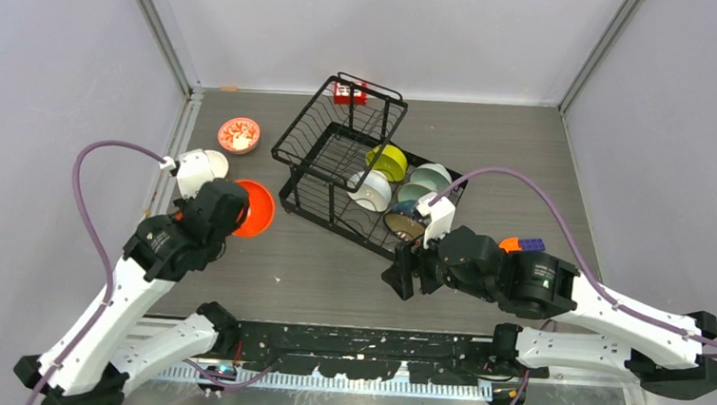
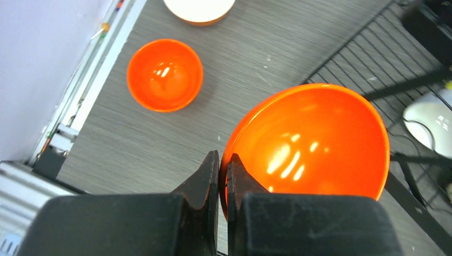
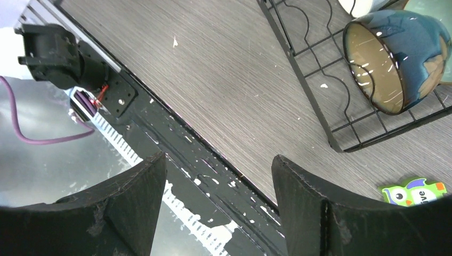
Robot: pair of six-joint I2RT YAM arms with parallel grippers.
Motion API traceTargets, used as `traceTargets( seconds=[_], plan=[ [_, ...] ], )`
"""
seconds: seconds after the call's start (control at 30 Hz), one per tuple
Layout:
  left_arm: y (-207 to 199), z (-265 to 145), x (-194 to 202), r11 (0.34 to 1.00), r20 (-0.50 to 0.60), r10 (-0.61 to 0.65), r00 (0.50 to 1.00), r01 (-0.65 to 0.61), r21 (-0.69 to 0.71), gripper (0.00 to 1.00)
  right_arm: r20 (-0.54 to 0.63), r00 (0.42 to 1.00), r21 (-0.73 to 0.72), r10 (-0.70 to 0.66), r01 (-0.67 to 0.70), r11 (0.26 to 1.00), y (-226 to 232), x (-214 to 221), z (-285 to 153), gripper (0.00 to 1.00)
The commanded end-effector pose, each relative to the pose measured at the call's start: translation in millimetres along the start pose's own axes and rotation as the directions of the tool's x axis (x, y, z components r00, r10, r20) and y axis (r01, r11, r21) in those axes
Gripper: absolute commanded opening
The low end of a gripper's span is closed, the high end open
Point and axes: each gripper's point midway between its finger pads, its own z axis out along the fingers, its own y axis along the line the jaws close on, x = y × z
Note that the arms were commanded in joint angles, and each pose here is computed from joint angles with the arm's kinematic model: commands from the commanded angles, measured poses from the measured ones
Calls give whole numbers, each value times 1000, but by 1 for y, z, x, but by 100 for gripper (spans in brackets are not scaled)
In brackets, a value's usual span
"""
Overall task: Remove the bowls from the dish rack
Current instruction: Place the bowl with the bowl.
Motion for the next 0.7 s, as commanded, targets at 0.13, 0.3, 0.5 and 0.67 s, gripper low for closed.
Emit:
traceTargets(
  seconds=[0.13,0.3,0.5,0.67],
  plan=[
    [4,49,-24,982,-51,-190,980,189,-27,0,-10,1000,-59,-9,9,998,7,11,3,76],
    [25,90,-23,902,-108,-432,895,428,-61,0,-20,1000,-69,0,-1,998,2,25,4,75],
    [63,127,-17,775,-99,-631,769,619,-127,0,5,999,-74,50,-50,996,-6,39,10,74],
    [83,138,-14,749,-41,-655,755,640,-169,0,14,996,-85,85,-83,993,-9,51,17,74]
  ],
)
